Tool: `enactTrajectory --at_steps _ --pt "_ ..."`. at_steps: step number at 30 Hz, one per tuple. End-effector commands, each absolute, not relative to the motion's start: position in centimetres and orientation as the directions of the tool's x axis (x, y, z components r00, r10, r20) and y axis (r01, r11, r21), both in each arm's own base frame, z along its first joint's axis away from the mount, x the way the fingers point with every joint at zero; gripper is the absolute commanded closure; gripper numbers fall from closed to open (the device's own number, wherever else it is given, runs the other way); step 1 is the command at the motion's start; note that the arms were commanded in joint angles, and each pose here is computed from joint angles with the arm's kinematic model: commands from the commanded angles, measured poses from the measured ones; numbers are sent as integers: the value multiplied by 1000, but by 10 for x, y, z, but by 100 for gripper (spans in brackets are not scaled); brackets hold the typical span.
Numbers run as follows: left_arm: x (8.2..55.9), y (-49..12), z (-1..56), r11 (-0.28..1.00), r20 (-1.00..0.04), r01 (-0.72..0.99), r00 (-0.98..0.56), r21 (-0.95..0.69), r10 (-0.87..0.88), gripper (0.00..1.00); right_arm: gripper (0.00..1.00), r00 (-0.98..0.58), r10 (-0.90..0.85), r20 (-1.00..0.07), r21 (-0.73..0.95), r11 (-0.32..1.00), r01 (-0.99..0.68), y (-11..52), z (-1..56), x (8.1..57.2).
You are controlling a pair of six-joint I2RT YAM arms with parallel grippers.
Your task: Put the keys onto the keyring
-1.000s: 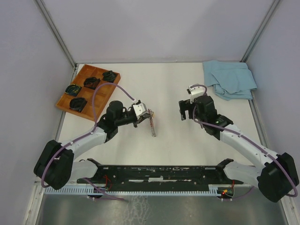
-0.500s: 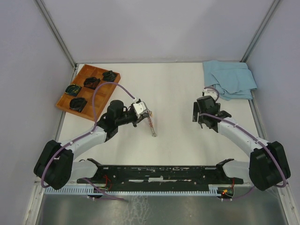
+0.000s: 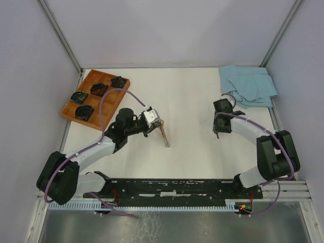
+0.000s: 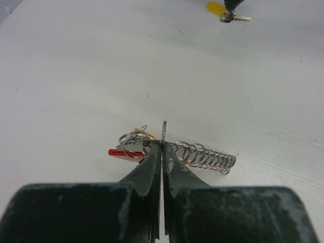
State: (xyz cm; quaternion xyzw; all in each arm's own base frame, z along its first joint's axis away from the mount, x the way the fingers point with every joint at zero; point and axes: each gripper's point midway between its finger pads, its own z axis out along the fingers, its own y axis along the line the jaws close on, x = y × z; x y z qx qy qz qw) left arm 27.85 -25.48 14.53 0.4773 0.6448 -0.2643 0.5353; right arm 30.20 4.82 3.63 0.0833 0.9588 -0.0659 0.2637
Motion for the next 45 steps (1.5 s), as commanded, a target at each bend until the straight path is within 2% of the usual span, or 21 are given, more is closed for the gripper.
enactTrajectory --at_steps 1,5,10,13,16,20,27,32,38,42,45 --pt "281 -262 163 395 -952 902 53 176 303 97 54 -831 156 -534 -41 977 209 53 42 323" --pt "282 -261 163 394 -950 901 54 179 307 97 63 -842 165 -513 -21 979 205 56 35 323" --pt "281 -262 162 389 -950 905 52 175 307 97 69 -869 160 -469 42 986 160 72 28 319" --pt "281 -262 162 386 -950 906 50 173 309 97 76 -879 153 -451 74 988 135 79 27 317" --pt "280 -263 162 383 -949 907 50 173 311 97 78 -882 150 -447 75 989 131 80 27 316" --pt "280 -263 162 382 -950 908 49 172 310 97 76 -886 160 -435 134 985 112 95 28 315" --pt "279 -263 161 375 -947 911 49 173 318 97 74 -908 122 -402 188 981 48 157 24 303" --pt "278 -262 162 375 -946 910 52 176 319 97 65 -895 2 -446 202 974 -98 204 49 296" --pt "278 -262 160 367 -945 914 50 174 323 97 51 -838 -81 -540 194 957 -217 205 91 299" --pt "276 -264 159 351 -944 922 45 165 327 97 50 -821 -145 -552 130 958 -256 194 92 304" --pt "276 -264 158 347 -942 924 41 163 333 97 50 -827 -131 -547 124 964 -234 183 81 312"
